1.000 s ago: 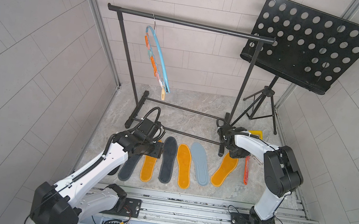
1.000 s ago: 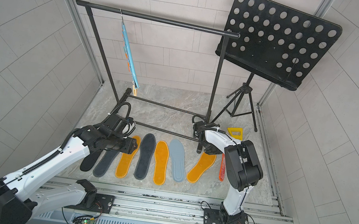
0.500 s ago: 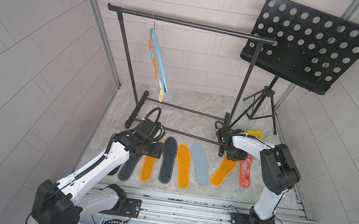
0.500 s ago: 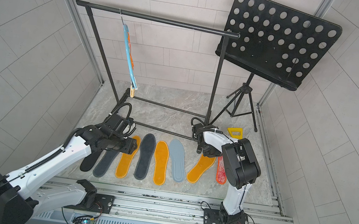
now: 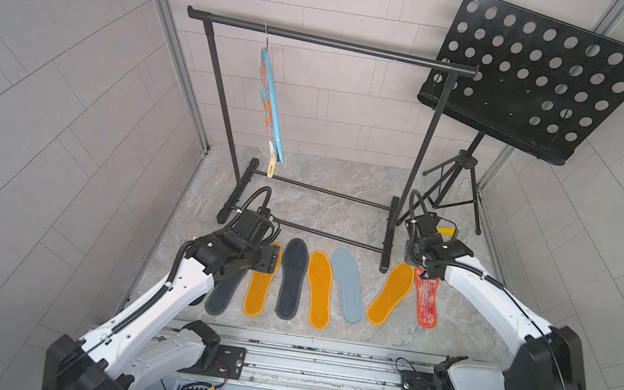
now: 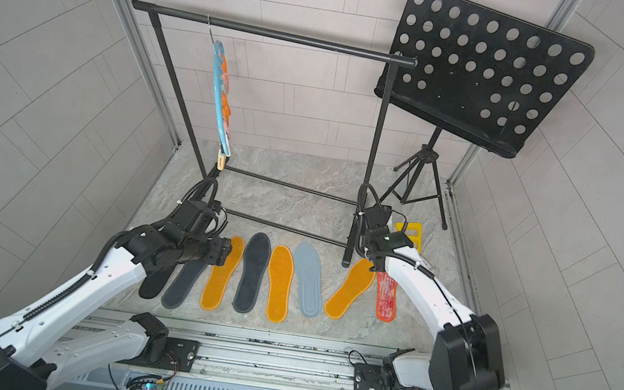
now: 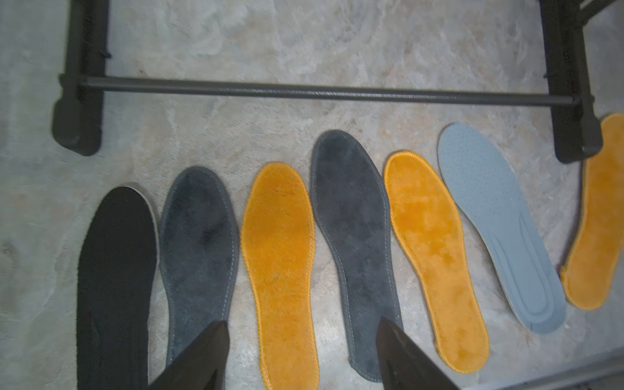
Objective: Take the shoe insoles off the hanger
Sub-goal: Place the insole at the center of the board, then reset both arms
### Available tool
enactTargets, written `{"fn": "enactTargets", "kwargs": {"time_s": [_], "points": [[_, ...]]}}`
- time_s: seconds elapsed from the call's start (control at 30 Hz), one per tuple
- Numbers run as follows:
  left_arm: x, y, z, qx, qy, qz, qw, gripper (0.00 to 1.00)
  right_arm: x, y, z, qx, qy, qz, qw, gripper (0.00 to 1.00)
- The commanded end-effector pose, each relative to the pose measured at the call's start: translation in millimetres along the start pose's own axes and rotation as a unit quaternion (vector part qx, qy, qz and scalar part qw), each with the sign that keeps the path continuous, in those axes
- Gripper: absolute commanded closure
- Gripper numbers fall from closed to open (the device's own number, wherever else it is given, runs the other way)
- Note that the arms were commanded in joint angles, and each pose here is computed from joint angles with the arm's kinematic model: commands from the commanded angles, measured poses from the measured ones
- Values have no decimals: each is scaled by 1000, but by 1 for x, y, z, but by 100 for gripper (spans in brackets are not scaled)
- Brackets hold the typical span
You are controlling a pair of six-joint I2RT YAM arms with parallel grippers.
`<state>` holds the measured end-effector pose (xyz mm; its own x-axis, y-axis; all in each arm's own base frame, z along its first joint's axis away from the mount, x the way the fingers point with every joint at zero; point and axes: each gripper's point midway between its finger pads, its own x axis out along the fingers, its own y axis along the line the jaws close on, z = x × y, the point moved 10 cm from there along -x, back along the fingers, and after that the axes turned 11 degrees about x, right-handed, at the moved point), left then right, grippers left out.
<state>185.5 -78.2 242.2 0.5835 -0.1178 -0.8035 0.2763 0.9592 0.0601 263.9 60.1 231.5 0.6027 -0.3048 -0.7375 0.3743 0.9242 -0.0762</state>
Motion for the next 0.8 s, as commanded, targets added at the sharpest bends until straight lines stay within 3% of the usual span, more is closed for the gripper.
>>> {"fn": "enactTargets", "kwargs": {"time_s": [0.0,0.13,0.23,0.5,0.77], "points": [[-1,24,-3,-33,-69,151,985,1,-2,-5,9,6,-77,27,997,0],[17,31,-8,-13,-163,203,966,0,-3,-20,6,-4,-146,27,989,0],[30,43,-9,-26,-186,258,948,0,4,-38,0,27,-184,19,982,0],[84,80,-2,-34,-163,226,960,1,44,-58,-18,55,-216,-6,975,0],[126,104,8,-54,-212,194,956,2,85,-60,-18,91,-238,11,967,0]]}}
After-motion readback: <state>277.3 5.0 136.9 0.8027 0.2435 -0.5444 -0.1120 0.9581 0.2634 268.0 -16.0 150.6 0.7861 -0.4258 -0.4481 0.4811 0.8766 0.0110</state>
